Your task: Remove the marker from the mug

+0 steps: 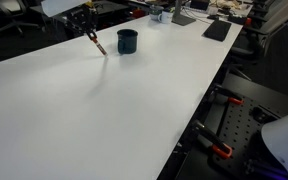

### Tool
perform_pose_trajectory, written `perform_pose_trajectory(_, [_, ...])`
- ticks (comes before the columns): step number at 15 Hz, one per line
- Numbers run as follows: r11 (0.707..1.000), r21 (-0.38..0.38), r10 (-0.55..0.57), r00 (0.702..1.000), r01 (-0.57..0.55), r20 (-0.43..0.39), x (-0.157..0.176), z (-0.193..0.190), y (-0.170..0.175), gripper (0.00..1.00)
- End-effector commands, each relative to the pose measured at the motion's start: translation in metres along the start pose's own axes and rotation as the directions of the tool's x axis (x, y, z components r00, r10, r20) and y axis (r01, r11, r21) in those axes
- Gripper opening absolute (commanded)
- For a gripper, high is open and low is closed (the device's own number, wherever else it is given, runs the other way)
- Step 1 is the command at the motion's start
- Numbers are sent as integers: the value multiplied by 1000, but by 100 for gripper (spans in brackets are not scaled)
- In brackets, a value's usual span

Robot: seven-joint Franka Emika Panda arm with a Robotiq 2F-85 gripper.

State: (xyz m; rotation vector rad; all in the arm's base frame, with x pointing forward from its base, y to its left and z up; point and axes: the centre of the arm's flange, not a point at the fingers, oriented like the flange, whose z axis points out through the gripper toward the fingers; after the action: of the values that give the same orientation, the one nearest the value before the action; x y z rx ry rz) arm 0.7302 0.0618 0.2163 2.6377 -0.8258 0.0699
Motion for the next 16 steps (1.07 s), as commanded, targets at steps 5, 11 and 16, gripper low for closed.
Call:
perform_pose_trajectory(5, [997,-25,70,997,-70,-13,-5,6,9,4])
perform_pose_trajectory(11, [998,-21,59,998,-59,1,3,10,6,40])
perform_pose_trajectory(16, [998,-22,59,998,-58,1,3,11,6,43])
